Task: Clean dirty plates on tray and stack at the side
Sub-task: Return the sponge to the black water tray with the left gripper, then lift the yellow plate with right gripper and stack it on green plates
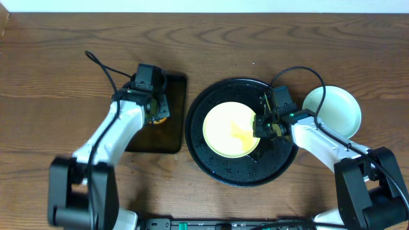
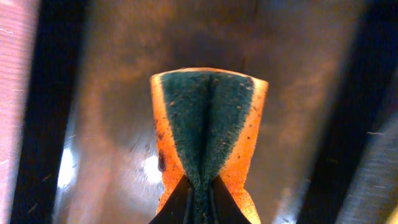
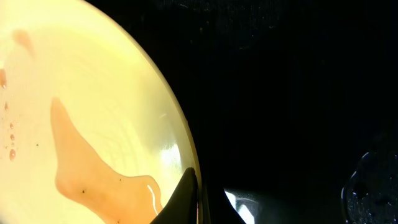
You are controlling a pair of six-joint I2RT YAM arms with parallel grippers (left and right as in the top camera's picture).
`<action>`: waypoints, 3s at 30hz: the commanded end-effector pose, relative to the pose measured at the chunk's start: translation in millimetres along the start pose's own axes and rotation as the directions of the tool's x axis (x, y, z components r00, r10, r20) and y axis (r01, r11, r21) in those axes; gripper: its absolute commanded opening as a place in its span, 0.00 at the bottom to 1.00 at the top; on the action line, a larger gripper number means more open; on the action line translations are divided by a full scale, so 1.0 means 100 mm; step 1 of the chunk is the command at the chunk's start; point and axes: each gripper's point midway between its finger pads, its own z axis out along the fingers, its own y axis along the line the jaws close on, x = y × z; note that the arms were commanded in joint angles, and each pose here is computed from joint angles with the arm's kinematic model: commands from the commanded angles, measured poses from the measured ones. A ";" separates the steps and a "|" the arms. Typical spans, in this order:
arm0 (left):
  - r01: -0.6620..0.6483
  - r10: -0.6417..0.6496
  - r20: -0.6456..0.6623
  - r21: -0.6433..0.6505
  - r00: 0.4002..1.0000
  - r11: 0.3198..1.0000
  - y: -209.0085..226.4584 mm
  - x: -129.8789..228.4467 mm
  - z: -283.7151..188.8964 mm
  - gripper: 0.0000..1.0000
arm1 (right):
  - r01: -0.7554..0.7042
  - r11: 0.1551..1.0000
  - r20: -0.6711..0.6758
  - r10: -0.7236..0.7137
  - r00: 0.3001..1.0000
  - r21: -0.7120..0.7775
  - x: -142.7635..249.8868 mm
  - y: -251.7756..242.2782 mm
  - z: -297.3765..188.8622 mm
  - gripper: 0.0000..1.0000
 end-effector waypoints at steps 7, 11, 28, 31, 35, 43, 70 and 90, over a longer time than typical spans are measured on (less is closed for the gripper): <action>0.033 -0.029 -0.130 0.028 0.991 0.999 0.28 0.12 0.38 0.58 | 0.019 1.000 -0.028 -0.018 0.999 0.013 0.09 -0.01 0.07 0.01; 0.055 -0.042 -0.104 0.125 0.994 0.991 0.14 0.01 0.12 0.73 | 0.020 1.000 -0.018 -0.020 1.000 0.010 0.07 0.00 0.07 0.01; 0.002 -0.020 0.073 0.233 0.997 0.972 -0.07 -0.08 -0.81 0.73 | 0.184 0.982 0.223 -0.186 0.957 0.029 -0.46 0.14 -0.36 0.01; 0.004 -0.020 0.066 0.231 0.998 0.973 -0.06 -0.07 -0.80 0.74 | 0.236 0.967 0.315 -0.253 0.915 0.090 -0.62 0.13 -0.66 0.01; 0.004 -0.020 0.067 0.232 0.998 0.973 -0.06 -0.07 -0.80 0.74 | 0.295 0.922 0.409 -0.376 0.832 0.249 -0.82 0.02 -1.08 0.01; 0.003 -0.020 0.067 0.232 0.998 0.973 -0.06 -0.07 -0.80 0.74 | 0.263 0.706 0.407 -0.627 0.664 0.658 -1.10 -0.32 -1.91 0.01; 0.004 -0.020 0.068 0.232 0.998 0.973 -0.06 -0.07 -0.80 0.78 | -0.076 0.686 0.548 -0.505 0.667 0.724 -1.15 -0.54 -2.33 0.01; 0.004 -0.020 0.067 0.232 0.998 0.973 -0.06 -0.07 -0.80 0.78 | -0.540 0.759 0.622 0.234 0.748 0.364 -0.88 -2.59 -1.69 0.29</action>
